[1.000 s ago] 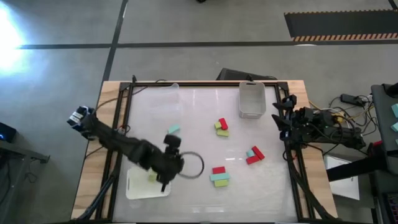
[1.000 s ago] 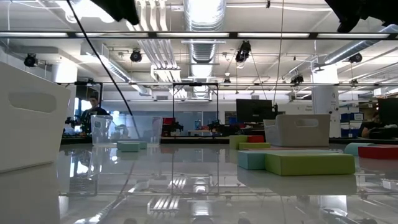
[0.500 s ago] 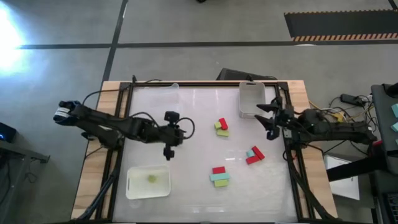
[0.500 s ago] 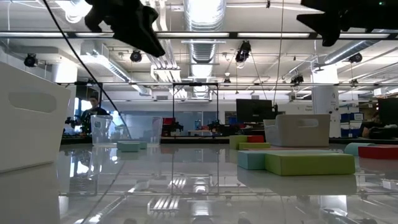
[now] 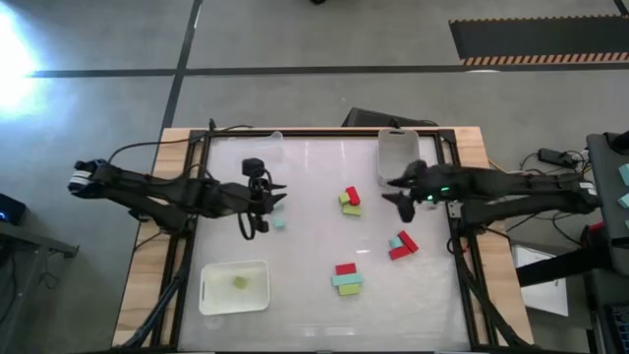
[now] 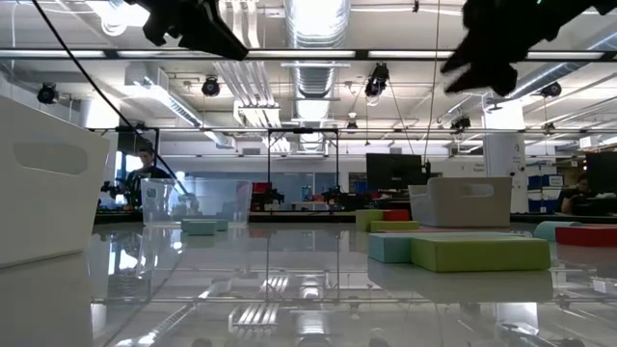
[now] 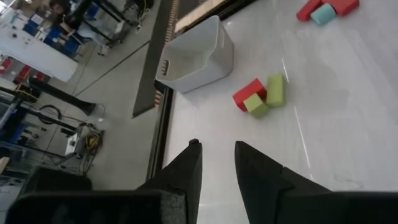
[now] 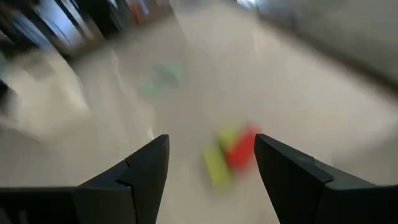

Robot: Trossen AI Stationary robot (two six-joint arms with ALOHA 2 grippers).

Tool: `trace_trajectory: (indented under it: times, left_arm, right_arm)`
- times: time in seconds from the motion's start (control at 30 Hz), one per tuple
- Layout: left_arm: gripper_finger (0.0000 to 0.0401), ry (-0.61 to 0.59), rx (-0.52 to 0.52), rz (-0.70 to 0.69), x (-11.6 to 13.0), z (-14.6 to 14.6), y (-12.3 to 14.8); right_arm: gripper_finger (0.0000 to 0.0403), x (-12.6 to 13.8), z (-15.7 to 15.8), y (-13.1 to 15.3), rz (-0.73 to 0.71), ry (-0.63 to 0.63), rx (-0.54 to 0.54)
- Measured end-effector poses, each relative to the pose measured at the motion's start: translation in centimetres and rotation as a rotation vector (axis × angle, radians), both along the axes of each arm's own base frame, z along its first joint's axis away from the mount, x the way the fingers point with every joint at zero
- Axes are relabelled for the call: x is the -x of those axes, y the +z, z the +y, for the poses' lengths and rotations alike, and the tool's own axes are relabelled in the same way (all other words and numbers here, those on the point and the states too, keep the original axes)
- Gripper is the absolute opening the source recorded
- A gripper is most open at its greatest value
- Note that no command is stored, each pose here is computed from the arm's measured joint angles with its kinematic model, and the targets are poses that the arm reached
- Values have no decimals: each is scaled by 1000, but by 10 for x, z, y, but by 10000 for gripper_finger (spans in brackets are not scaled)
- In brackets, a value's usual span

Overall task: Sort & place blocks by color
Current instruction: Put the top right red block into the gray bin

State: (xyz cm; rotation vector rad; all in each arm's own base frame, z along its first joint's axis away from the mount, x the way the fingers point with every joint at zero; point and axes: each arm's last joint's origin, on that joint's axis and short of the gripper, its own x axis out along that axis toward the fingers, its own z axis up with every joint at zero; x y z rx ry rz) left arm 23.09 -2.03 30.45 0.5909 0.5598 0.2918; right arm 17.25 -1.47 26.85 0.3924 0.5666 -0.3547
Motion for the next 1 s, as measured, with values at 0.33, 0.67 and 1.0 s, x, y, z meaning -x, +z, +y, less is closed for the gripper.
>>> trace_trajectory:
  times: [0.33, 0.67, 1.0]
  left_arm:
    - [79, 1, 4, -27, 5, 1, -5]
    - [79, 14, 21, -28, 1, 0, -8]
    - [79, 16, 24, -43, 1, 0, -7]
  right_arm:
    - [226, -6, 20, -35, 539, -167, -563]
    - [226, -13, 42, -68, 882, -265, -604]
    - [226, -27, 41, -92, 975, -229, -484]
